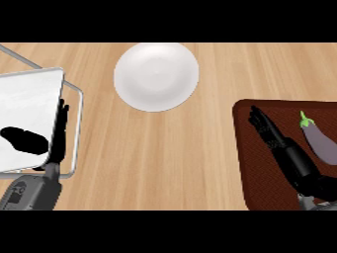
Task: Pick the eggplant from the tray and place it in the plate
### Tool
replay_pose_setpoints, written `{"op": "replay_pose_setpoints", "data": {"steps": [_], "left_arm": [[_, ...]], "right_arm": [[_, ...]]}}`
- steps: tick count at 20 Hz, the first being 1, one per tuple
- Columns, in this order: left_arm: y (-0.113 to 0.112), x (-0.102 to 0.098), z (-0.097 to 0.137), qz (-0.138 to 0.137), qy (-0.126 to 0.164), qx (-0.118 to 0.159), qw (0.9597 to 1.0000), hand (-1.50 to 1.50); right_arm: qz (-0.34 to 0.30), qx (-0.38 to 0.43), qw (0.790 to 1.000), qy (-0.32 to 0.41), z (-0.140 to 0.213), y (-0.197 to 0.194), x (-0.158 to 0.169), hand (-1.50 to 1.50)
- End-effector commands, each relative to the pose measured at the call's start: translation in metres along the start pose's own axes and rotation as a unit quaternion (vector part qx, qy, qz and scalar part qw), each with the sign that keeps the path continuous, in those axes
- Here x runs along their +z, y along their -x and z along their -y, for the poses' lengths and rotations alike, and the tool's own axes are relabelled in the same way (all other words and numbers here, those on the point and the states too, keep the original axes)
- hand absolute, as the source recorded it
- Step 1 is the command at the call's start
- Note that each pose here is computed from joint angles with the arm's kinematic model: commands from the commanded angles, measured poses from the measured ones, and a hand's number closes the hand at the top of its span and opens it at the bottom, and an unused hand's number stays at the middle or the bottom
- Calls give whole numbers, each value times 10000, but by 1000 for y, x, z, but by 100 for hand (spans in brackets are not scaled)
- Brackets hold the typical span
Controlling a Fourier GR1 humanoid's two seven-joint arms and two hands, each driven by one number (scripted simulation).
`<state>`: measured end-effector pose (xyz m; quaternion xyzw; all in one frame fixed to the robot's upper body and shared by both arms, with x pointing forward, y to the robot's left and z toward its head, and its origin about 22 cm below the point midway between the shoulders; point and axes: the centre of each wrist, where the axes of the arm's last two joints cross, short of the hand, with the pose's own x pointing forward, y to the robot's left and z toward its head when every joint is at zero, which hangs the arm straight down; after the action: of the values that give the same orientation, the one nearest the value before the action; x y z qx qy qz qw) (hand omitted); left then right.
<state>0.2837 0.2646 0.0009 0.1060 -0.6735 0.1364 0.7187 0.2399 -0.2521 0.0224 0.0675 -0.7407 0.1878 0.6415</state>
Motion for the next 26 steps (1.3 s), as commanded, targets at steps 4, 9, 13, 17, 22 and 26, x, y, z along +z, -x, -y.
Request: {"op": "replay_pose_setpoints", "data": {"steps": [4, 9, 13, 17, 22, 26], "left_arm": [[-26, -3, -30, 250, 1311, -789, 9879, 0], [-7, -1, -24, 217, 1890, -1002, 9766, 0], [16, 15, -36, 142, 1813, -1126, 9769, 0], [9, 4, -41, 287, 1595, -1139, 9802, 0], [17, 15, -60, 275, 1641, -1193, 9788, 0], [15, 16, -41, 318, 1778, -1188, 9763, 0]], "right_arm": [[-2699, -405, 9620, 103, 24, 39, -12, 150], [-3498, 2011, 9112, 831, 79, 21, -28, -150], [-3534, 1738, 9164, 714, 74, 28, -45, -150], [-3265, 2153, 9192, 457, 78, 4, -70, -150], [-3364, 2852, 8947, 710, 97, -22, -76, -150], [-3975, 3543, 8462, 184, 111, -58, -95, -150]]}}
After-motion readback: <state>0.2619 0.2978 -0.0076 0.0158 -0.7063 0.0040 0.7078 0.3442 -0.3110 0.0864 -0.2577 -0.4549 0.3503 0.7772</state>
